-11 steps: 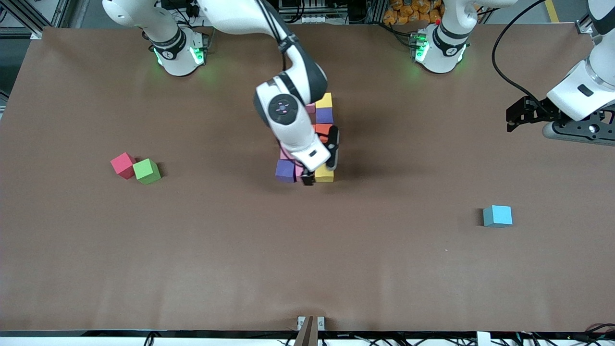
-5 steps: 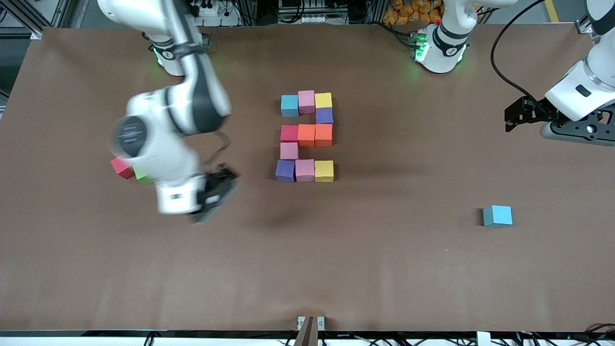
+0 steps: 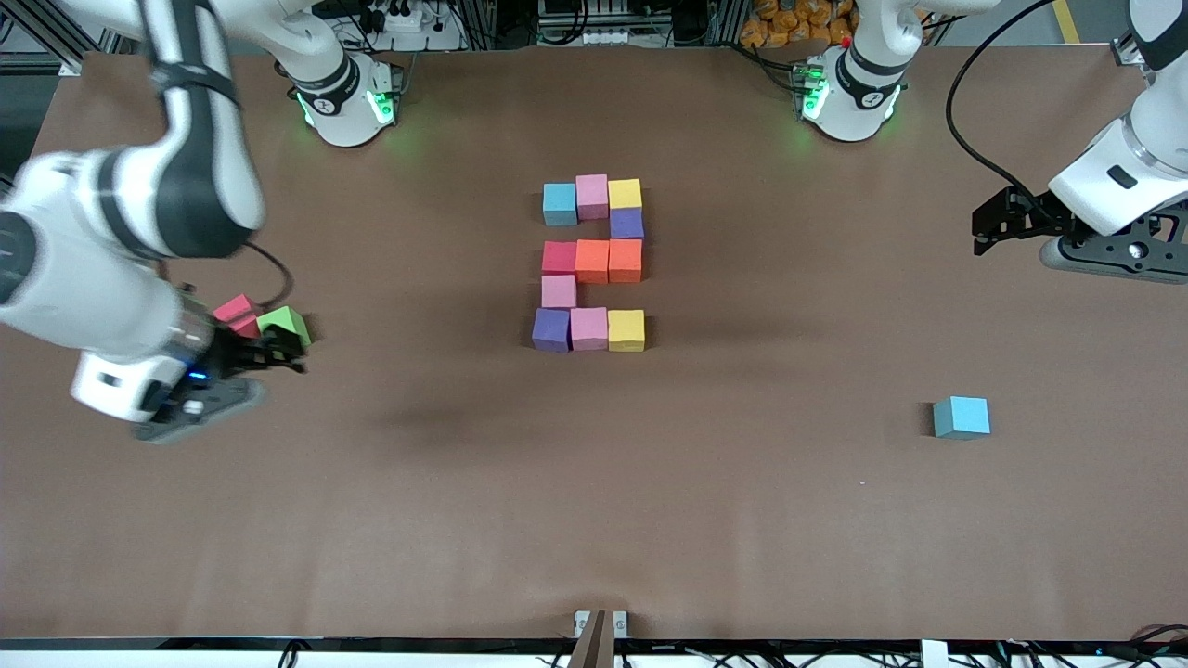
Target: Form number 2 with 11 blocks
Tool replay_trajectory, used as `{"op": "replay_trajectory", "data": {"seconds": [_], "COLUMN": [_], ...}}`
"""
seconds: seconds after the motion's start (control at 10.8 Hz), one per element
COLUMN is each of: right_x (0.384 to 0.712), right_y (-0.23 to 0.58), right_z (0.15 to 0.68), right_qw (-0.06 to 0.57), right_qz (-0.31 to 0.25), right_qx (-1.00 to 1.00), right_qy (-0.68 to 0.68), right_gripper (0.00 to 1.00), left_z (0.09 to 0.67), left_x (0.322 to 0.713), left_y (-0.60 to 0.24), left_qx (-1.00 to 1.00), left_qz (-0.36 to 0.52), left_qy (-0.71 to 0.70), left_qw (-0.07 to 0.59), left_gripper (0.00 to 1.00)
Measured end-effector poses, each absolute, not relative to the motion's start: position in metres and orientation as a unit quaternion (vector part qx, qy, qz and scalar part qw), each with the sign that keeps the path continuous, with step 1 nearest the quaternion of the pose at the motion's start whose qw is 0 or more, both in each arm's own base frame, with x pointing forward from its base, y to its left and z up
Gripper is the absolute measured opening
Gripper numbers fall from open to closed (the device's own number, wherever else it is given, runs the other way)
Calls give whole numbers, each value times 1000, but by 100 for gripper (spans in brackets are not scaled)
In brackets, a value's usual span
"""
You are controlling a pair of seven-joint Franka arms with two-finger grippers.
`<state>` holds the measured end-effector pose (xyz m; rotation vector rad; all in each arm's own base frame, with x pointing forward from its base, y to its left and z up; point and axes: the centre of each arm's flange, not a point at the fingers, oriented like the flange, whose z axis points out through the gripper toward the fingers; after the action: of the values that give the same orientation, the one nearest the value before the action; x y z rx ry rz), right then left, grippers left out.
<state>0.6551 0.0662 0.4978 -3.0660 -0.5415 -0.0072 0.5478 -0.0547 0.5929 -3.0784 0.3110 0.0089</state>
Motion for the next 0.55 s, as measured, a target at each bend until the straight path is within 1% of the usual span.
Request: {"op": "replay_trajectory", "data": {"seconds": [0.28,0.37,0.55], "right_x": [632,625,614], "right_y": [-18,-24,-22], "right_z": [542,559,599], "right_qw": [22,16,2], "right_qz": [24,31,9], "right_qx": [-999,-999,-999], "right_qy": [-41,7,45], "right_gripper": [100,100,100], "left_z": [594,595,595], "left_x": [548,548,548], "left_y": [-55,-56,-57], "left_qx": [-995,-995,-994], "left_qz": [2,1,0], "left_qy": [101,101,102], "left_qw": [24,24,24], "left_gripper": [100,100,100]}}
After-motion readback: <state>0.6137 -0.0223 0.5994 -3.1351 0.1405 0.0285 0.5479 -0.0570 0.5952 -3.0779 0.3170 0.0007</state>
